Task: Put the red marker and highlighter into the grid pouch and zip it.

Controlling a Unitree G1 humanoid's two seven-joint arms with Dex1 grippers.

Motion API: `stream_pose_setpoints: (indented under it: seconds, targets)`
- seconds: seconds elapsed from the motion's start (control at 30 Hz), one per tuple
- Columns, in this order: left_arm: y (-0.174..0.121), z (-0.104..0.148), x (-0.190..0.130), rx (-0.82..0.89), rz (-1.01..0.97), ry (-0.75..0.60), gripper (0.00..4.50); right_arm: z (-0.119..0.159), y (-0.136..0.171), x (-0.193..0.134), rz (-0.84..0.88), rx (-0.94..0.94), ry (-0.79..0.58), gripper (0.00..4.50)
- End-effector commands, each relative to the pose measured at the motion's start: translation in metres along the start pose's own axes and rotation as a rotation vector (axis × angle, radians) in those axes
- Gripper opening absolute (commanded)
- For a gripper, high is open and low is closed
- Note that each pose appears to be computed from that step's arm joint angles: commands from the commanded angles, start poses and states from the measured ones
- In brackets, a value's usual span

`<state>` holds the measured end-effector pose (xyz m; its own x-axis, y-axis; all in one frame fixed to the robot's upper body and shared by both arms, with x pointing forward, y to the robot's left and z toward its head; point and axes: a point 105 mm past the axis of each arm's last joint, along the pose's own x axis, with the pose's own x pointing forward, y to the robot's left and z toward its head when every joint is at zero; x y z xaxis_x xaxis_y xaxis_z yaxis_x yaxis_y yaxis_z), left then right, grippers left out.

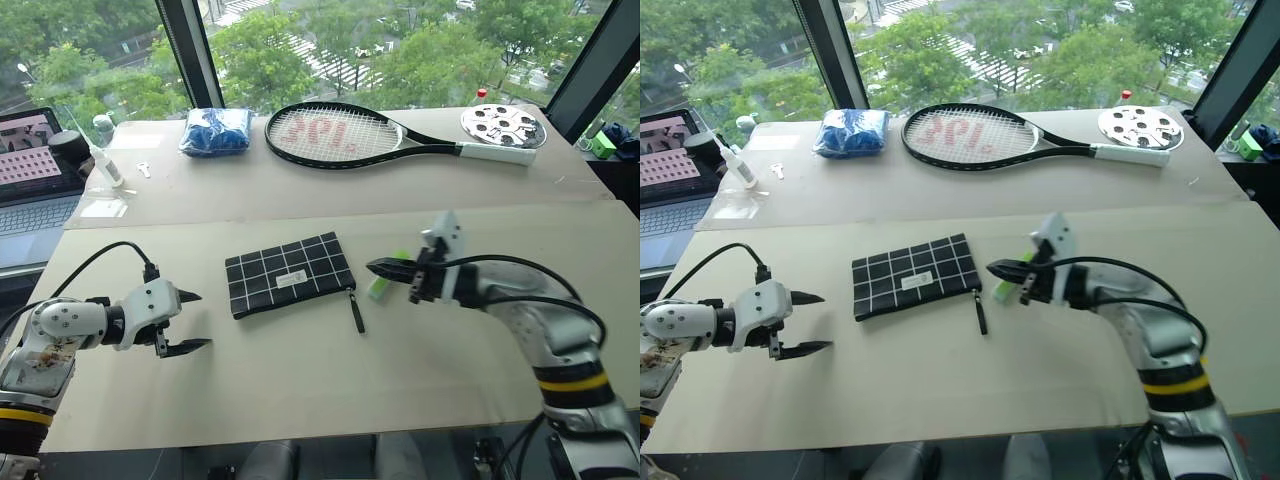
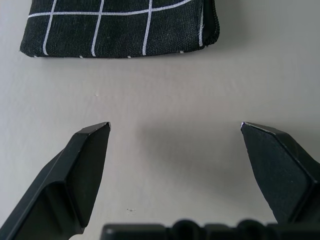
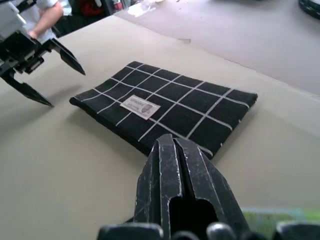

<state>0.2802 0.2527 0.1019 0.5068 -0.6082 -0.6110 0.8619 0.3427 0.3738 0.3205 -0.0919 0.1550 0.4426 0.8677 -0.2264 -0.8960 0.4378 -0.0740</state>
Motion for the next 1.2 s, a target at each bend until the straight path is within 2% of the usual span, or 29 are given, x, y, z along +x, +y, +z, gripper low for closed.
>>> stream_pose_setpoints:
  seconds: [0.03,0.33,0.57,0.9,1.1,1.13,1.17,1.2]
  targets:
    - [0.006,0.01,0.004,0.077,0.01,-0.04,4.5,0.002,-0.002,0.018,0.005,-0.147,0.037,0.03]
    - [0.003,0.017,0.017,0.091,-0.016,-0.099,4.5,-0.035,-0.022,0.036,-0.047,-0.252,0.186,0.03]
    - [0.006,0.018,0.023,0.132,-0.03,-0.11,4.5,-0.046,-0.031,0.043,-0.073,-0.373,0.273,0.03]
    - [0.012,0.024,0.041,0.253,-0.042,-0.154,4.5,-0.043,-0.03,0.047,-0.066,-0.401,0.255,0.03]
    - [0.01,0.027,0.047,0.263,-0.045,-0.2,4.5,-0.049,-0.028,0.044,-0.065,-0.373,0.26,0.03]
    - [0.009,0.025,0.047,0.265,-0.049,-0.195,3.98,-0.049,-0.027,0.043,-0.065,-0.373,0.261,0.0]
    - [0.009,0.024,0.047,0.267,-0.051,-0.193,3.85,-0.05,-0.027,0.043,-0.067,-0.371,0.261,0.0]
    - [0.008,0.023,0.047,0.264,-0.056,-0.192,3.49,-0.05,-0.027,0.043,-0.069,-0.37,0.261,0.0]
